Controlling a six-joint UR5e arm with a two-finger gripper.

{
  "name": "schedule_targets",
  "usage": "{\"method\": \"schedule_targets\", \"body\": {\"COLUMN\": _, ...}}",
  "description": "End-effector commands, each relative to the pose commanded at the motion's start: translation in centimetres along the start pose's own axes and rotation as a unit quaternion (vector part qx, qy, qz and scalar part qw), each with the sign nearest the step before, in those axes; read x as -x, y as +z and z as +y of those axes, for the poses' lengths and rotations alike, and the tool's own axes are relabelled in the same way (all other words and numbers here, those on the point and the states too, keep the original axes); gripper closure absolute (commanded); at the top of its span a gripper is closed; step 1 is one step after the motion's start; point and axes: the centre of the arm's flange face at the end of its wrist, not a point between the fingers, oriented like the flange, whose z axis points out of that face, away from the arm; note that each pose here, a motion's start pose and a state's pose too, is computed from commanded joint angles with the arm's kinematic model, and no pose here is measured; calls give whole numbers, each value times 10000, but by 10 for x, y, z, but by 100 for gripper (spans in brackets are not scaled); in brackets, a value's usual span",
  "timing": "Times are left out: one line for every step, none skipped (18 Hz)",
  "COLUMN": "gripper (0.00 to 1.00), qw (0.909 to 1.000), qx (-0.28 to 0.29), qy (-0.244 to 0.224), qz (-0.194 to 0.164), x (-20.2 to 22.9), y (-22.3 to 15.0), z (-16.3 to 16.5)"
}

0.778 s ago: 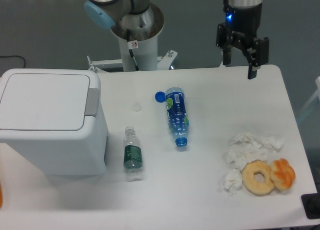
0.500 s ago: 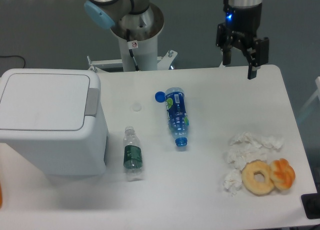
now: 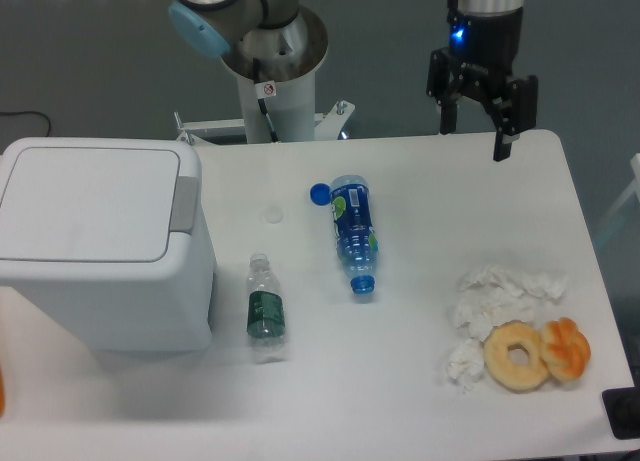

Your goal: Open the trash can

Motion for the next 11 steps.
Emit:
{"method": "schedule_targets", "body": {"gripper": 0, "qw": 9999, "qx": 9, "qy": -156, "qz": -13, "x": 0, "y": -2, "z": 0}}
{"method": "schedule_targets", "body": {"gripper": 0, "qw": 9996, "qx": -1, "qy": -278, "qz": -20, "x": 1, "y": -2, "z": -1}}
{"method": "schedule_targets", "body": {"gripper": 0, "qw": 9995, "qx": -9, "qy": -307, "qz": -28, "x": 2, "y": -3, "z": -4}}
{"method": "schedule_targets", "body": {"gripper": 0, "qw": 9996, "qx": -16, "qy": -287, "qz": -25, "x": 2, "y": -2, "z": -8}}
{"method": "schedule_targets", "body": {"gripper": 0, "qw": 9996, "qx": -26, "qy": -274, "qz": -19, "x": 2, "y": -2, "z": -10}}
{"method": "schedule_targets", "body": {"gripper": 0, "qw": 9996, "qx": -28, "qy": -295, "qz": -24, "x": 1, "y": -2, "z": -11}}
{"method": "schedule_targets", "body": {"gripper": 0, "qw": 9995, "qx": -32, "qy": -322, "qz": -14, "x": 1, "y": -2, "z": -12}}
{"method": "schedule_targets", "body": {"gripper": 0, "qw": 9995, "qx": -51, "qy": -300, "qz": 5, "x": 0, "y": 0, "z": -16}}
{"method": "schedule_targets", "body": {"gripper": 0, "qw": 9995, "qx": -69, "qy": -295, "qz": 10, "x": 0, "y": 1, "z": -21}}
{"method": "schedule_targets", "body": {"gripper": 0, "qw": 9994, "qx": -84, "qy": -345, "qz": 21, "x": -1, "y": 2, "z": -25}}
{"method": "schedule_targets", "body": {"gripper": 0, "qw": 9990, "qx": -109, "qy": -435, "qz": 13, "x": -1, "y": 3, "z": -29}}
